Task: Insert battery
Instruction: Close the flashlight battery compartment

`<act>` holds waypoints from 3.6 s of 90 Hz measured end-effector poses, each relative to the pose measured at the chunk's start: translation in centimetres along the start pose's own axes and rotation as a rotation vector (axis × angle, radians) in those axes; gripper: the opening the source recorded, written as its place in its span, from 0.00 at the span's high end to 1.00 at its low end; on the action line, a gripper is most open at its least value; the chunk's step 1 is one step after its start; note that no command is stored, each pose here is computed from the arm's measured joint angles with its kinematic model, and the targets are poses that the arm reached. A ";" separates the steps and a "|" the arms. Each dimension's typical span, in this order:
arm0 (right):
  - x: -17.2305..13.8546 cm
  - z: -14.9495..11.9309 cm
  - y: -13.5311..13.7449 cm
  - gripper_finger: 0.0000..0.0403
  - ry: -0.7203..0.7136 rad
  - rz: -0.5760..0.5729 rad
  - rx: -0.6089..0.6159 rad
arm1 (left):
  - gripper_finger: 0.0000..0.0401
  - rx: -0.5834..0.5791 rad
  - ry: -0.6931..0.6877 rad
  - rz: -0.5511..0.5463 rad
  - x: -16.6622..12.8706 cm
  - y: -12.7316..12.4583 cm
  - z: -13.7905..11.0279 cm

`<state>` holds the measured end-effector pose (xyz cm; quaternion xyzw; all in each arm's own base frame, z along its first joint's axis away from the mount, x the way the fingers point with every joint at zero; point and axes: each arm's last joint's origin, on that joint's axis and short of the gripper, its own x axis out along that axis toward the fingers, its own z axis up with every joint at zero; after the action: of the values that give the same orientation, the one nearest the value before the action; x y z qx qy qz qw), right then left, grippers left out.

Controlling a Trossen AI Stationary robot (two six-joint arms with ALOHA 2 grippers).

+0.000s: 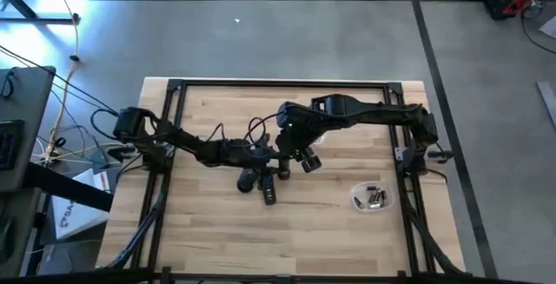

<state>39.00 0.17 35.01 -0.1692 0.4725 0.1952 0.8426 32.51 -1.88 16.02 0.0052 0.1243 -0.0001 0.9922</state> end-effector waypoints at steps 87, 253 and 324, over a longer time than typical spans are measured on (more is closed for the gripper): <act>1.5 0.1 0.1 0.85 0.037 0.029 0.042 | 0.61 -0.012 0.012 0.008 0.0 0.2 -0.1; -2.2 3.9 1.4 0.87 -0.051 -0.172 0.274 | 0.61 -0.018 0.038 0.055 0.0 0.3 -0.4; 0.7 1.4 0.0 0.61 0.079 -0.012 -0.047 | 0.61 -0.021 0.038 0.005 0.0 0.2 -0.4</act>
<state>40.35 0.96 35.15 -0.1995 0.4998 0.1943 0.8201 32.40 -1.72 15.64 -0.0048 0.1433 0.0035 0.9897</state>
